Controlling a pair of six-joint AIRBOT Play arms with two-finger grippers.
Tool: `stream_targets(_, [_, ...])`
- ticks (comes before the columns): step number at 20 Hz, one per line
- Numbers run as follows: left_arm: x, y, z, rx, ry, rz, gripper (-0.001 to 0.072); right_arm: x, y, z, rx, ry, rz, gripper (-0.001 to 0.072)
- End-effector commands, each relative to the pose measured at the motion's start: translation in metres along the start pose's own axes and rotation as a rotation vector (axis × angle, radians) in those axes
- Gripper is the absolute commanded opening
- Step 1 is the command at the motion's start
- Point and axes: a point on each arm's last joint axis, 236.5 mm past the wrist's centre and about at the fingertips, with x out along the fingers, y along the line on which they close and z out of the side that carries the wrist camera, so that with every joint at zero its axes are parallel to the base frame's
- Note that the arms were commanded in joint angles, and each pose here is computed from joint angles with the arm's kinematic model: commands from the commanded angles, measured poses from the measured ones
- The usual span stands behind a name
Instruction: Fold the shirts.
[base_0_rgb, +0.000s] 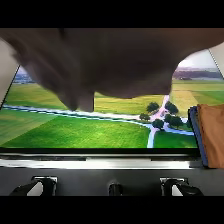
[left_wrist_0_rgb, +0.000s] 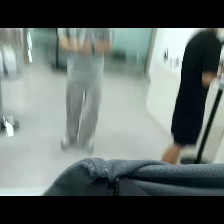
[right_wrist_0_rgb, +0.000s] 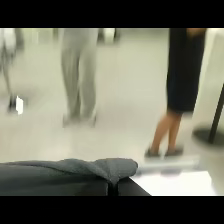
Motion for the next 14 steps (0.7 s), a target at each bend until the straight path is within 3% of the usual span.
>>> stream_targets(1, [-0.077,-0.046,0.062,0.003,-0.234,-0.024,0.0025,-0.071,-0.002,0.056,0.023,-0.161,-0.021,0.0041])
stream_targets(9, [-0.055,-0.034,0.045,-0.035,-0.163,-0.019,0.0025,-0.047,-0.001,-0.007,0.063,0.095,-0.019,0.0041])
stream_targets(11, [-0.021,-0.015,-0.001,-0.066,0.023,-0.010,0.0025,-0.012,0.005,-0.069,0.084,0.327,0.007,0.0041])
stream_targets(14, [0.036,0.031,-0.133,-0.166,0.473,0.004,0.0026,0.037,0.027,-0.208,0.137,0.830,0.098,0.0040])
